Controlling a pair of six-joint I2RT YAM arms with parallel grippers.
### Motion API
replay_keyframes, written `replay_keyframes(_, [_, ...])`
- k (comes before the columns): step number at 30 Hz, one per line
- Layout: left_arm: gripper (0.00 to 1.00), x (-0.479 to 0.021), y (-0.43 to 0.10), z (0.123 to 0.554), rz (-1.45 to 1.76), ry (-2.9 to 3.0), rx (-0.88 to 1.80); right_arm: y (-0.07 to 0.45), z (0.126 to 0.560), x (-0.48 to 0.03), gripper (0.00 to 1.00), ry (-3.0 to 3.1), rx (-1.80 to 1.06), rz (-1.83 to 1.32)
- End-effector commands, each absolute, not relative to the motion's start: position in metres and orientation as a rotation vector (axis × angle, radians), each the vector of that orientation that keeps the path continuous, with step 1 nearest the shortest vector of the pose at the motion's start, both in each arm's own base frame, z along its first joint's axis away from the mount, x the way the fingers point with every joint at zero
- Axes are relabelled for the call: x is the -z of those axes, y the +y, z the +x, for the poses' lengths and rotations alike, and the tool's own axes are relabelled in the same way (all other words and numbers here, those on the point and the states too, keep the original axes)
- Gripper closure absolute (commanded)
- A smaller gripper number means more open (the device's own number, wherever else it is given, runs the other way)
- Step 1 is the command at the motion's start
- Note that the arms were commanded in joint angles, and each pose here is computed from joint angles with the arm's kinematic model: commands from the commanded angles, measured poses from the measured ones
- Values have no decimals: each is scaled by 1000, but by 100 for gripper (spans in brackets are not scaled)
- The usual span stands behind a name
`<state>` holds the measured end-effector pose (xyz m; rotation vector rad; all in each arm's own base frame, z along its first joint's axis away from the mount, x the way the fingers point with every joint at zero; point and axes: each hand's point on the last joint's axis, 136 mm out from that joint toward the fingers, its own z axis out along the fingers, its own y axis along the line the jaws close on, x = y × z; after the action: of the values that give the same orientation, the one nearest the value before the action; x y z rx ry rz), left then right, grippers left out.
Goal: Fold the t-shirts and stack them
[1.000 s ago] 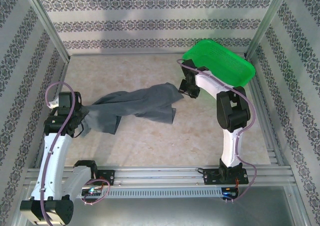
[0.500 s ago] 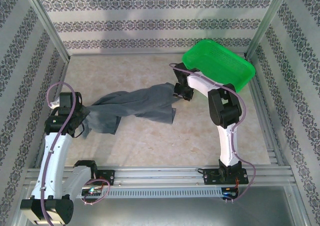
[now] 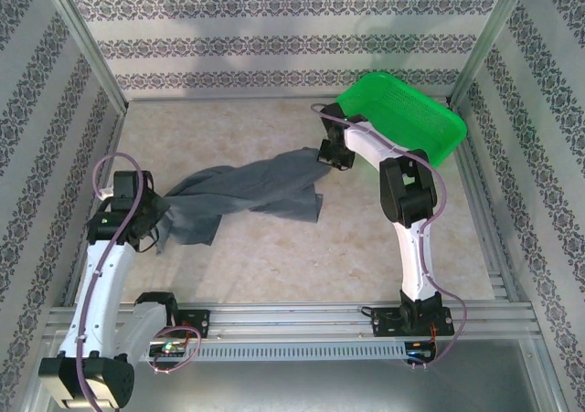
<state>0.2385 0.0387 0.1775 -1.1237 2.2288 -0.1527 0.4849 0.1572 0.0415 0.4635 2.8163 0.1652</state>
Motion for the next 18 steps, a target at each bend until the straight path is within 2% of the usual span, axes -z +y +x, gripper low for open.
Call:
replay_keyframes(1, [100, -172, 17, 258, -1108, 2208, 367, 131, 523, -67, 100, 2712, -103, 389])
replay_keyframes(7, [100, -162, -13, 278, -1067, 2226, 613, 83, 556, -83, 100, 2646, -84, 488])
replay_keyframes(13, [100, -163, -43, 301, -1013, 2216, 850, 24, 560, -90, 100, 2602, -37, 656])
replay_keyframes(18, [100, -163, -54, 314, -1029, 2162, 977, 16, 558, -107, 100, 2570, -78, 669])
